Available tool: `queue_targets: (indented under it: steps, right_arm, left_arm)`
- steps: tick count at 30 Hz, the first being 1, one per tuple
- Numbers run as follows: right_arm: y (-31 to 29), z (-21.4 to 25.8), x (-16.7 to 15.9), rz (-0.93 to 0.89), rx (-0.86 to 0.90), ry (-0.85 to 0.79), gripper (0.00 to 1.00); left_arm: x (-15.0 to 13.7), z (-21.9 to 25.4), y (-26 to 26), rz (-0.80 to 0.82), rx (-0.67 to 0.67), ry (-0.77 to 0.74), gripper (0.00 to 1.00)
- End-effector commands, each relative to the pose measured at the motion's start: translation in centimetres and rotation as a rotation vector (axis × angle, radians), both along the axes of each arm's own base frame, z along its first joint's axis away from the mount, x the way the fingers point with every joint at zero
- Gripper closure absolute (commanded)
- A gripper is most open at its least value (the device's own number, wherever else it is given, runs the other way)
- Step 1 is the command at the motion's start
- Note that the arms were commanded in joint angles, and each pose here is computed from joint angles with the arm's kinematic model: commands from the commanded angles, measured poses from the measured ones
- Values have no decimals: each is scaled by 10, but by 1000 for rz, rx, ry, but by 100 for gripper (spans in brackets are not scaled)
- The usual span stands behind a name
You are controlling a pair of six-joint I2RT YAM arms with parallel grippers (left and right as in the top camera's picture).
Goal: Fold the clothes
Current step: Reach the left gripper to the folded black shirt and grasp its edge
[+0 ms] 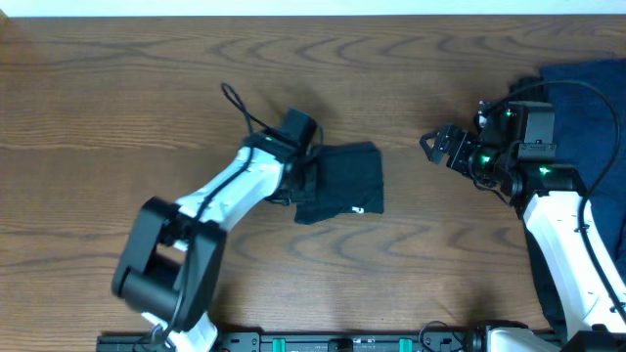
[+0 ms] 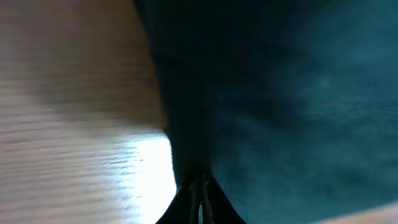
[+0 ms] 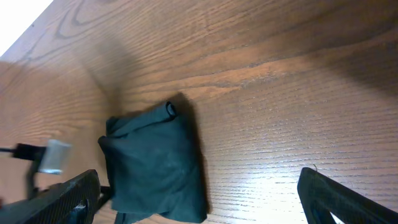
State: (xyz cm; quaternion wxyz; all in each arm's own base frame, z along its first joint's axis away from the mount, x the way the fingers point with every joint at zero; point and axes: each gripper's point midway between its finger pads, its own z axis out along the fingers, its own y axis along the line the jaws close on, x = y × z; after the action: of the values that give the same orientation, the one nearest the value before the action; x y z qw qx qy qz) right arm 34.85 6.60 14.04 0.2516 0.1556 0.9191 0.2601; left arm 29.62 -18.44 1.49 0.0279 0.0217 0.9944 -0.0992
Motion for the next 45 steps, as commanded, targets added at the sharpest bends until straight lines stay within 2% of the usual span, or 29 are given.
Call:
queue_targets:
  steps: [1, 5, 8, 12, 16, 21, 23, 27, 28, 29, 31, 32, 33, 35, 45]
  right_arm:
    - [-2, 2, -1, 4, -9, -13, 1]
    - [-2, 2, -1, 4, -9, -13, 1]
    - [-2, 2, -1, 4, -9, -13, 1]
    - [-2, 2, -1, 4, -9, -13, 1]
    - [-2, 2, -1, 4, -9, -13, 1]
    - [-2, 2, -1, 4, -9, -13, 1]
    - [-2, 2, -1, 4, -9, -13, 1]
    - [-2, 2, -1, 4, -9, -13, 1]
    - [-2, 2, -1, 4, -9, -13, 1]
    - [-2, 2, -1, 4, -9, -13, 1]
    - [-2, 2, -1, 4, -9, -13, 1]
    - [-2, 2, -1, 4, -9, -13, 1]
    - [-2, 2, -1, 4, -9, -13, 1]
    - [-2, 2, -1, 4, -9, -13, 1]
    - [-2, 2, -1, 4, -9, -13, 1]
  left_arm:
    - [-8, -16, -4, -41, 18, 42, 94]
    - [-24, -36, -11, -74, 40, 105, 94]
    - [-43, -44, -30, -117, -10, 173, 94]
    - [-70, -41, -62, -193, -93, 237, 94]
    - [-85, -31, -78, -238, -122, 251, 94]
    - [-68, 2, -83, -229, -167, 180, 91]
    - [-55, 22, -83, -216, -195, 118, 86]
    - [-29, 56, -71, -200, -176, -42, 84]
    - [-22, 66, -66, -198, -160, -95, 78]
    - [-18, 72, -63, -205, -149, -128, 68]
    - [-7, 85, -57, -259, -117, -224, 38]
    - [-3, 89, -56, -299, -102, -266, 27]
    - [0, 91, -56, -334, -93, -294, 22]
    - [3, 91, -58, -399, -88, -324, 17]
    - [10, 30, -63, -636, -12, -271, 16]
